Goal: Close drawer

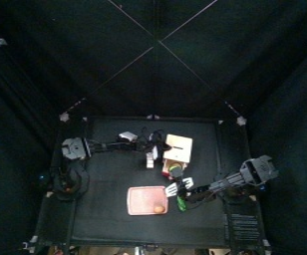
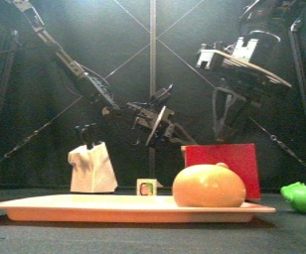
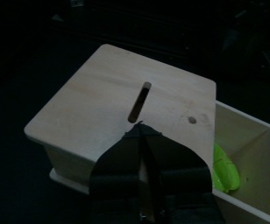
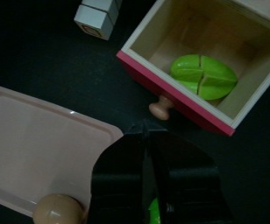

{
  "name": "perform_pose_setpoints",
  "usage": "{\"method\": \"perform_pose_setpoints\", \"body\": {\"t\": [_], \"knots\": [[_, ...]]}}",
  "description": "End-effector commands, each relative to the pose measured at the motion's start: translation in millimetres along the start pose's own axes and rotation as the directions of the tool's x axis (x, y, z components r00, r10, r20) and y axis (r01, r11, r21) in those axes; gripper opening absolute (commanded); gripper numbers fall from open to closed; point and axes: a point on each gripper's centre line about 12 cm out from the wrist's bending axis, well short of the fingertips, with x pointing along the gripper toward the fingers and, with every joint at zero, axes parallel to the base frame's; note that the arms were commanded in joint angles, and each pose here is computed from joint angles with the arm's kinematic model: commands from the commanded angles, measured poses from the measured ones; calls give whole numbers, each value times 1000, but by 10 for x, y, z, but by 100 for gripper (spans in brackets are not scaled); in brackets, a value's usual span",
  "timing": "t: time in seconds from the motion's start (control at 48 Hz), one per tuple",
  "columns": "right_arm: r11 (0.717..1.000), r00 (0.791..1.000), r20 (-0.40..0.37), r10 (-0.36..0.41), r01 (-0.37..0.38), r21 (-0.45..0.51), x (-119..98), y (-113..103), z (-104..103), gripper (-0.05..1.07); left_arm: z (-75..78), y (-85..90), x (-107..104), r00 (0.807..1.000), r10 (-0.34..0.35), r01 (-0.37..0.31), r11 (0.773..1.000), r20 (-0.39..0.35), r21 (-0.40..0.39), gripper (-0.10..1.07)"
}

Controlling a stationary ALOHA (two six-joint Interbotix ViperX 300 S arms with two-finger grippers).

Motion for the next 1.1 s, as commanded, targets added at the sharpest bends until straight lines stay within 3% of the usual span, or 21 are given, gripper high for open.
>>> {"method": "perform_pose_setpoints", "body": {"t": [0.0, 0.375, 1.083], "knots": [[1000, 1000, 7, 17, -17, 19, -49, 30, 73, 21, -2, 19, -15, 1000, 10, -10, 1000, -8, 2, 37], [996, 998, -13, -66, 66, 51, 181, -101, 114, 21, -47, -11, -19, 1000, 5, -5, 1000, -20, 0, 37], [985, 990, 44, -137, 131, 116, 407, -310, 500, 21, -72, -11, -26, 1000, 6, -6, 1000, -27, -6, 37]]}}
